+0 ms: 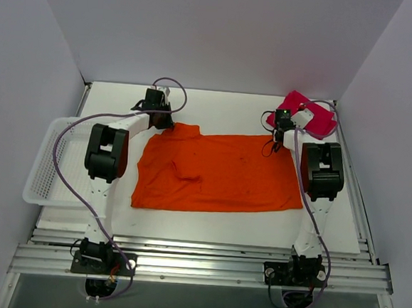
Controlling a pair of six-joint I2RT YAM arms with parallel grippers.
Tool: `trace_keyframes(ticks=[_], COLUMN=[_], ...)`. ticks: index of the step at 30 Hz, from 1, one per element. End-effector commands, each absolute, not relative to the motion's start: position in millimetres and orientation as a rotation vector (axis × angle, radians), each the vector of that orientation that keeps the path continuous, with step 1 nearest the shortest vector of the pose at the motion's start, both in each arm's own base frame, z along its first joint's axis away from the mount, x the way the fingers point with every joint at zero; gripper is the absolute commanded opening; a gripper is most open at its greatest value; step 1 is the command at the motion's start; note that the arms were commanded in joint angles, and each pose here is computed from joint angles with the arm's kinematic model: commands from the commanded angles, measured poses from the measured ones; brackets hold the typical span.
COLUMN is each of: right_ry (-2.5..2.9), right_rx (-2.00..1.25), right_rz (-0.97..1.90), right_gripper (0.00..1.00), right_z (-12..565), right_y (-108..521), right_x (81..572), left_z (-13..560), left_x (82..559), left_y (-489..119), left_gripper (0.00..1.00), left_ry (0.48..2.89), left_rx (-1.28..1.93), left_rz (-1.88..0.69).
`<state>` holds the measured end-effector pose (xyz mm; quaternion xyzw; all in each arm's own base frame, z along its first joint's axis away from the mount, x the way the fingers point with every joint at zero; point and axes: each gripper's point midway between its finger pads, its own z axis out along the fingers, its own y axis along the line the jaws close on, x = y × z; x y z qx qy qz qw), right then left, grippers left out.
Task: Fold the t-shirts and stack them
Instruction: Grap the side of the flattened tshirt furthest away from the robot with both arms
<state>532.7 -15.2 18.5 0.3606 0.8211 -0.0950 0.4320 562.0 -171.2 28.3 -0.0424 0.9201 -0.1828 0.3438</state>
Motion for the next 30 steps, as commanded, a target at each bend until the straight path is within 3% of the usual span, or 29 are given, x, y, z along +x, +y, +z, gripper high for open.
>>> trace_keyframes(ticks=[1,3,10,30], right_ry=[2.047,2.052,2.063,1.931], right_rx=[0.902,0.896,0.883,0.859], right_rz=[-0.241,-0.239,-0.225,-0.056], right_gripper=[0.42,0.37,0.0,0.0], right_z=[18,17,16,104], right_y=[-18,-16,-15,0], right_x=[541,541,544,543], left_z=[53,53,54,157], left_x=[566,567,568,558], left_y=[-175,-175,-174,-170], left_gripper=[0.02,0.02,0.02,0.02], left_ry=[2.337,2.335,2.329,2.181], left_rx=[-0.084,-0.085,-0.087,-0.049], left_rz=[-0.496,-0.494,-0.491,-0.49])
